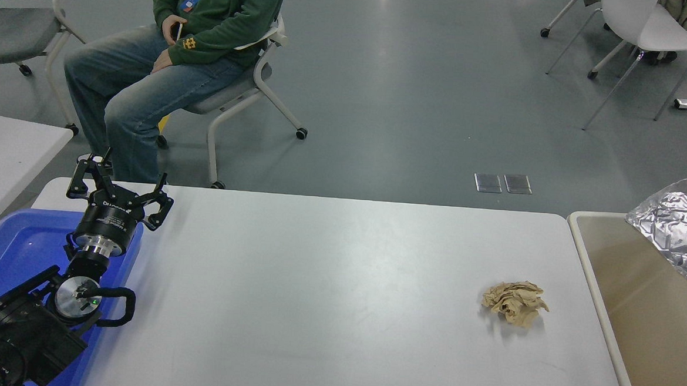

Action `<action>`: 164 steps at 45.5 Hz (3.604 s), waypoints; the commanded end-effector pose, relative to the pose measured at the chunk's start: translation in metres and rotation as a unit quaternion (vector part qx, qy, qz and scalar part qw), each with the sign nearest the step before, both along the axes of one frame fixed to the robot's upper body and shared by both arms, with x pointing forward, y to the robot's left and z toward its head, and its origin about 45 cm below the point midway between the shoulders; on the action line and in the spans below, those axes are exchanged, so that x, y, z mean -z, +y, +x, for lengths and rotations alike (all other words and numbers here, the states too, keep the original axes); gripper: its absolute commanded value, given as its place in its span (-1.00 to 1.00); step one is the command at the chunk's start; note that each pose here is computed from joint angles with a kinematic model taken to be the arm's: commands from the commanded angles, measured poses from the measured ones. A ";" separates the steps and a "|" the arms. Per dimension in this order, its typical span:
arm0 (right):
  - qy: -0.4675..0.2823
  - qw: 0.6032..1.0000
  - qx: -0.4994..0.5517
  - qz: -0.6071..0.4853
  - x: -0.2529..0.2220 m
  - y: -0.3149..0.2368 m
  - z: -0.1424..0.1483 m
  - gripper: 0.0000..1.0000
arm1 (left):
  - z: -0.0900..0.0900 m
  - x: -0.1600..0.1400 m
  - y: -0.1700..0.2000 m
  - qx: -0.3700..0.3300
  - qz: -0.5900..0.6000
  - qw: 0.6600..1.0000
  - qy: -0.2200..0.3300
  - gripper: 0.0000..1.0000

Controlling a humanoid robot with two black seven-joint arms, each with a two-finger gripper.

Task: Clean the table surface

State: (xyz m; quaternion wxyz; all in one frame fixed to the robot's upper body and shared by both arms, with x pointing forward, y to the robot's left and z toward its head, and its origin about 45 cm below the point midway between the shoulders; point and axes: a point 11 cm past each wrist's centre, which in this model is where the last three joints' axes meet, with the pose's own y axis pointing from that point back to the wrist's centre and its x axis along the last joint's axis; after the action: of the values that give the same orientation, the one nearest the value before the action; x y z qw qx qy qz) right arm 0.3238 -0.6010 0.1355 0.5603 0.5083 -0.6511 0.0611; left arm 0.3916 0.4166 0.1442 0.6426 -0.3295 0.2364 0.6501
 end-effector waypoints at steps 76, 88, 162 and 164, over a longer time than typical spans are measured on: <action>-0.241 0.925 -0.086 0.281 -0.114 0.119 0.114 0.97 | 0.000 0.000 0.000 0.000 0.000 1.000 0.000 1.00; -0.241 0.896 -0.132 0.349 -0.110 0.179 0.123 0.97 | 0.000 0.000 0.000 0.000 0.000 1.000 0.000 1.00; -0.318 0.687 -0.055 0.651 -0.055 0.312 0.094 0.96 | 0.000 0.000 0.000 0.000 0.000 1.000 0.000 1.00; -0.320 0.685 -0.054 0.652 -0.056 0.312 0.094 0.97 | 0.000 0.000 0.000 0.000 0.000 1.000 0.000 1.00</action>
State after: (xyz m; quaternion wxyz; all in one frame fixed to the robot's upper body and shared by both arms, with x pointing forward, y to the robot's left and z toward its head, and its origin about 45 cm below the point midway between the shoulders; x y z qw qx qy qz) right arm 0.4177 -0.2919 0.1900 -0.1487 0.7309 -0.6393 -0.1869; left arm 0.3917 0.4163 0.1443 0.6430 -0.3296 0.2364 0.6496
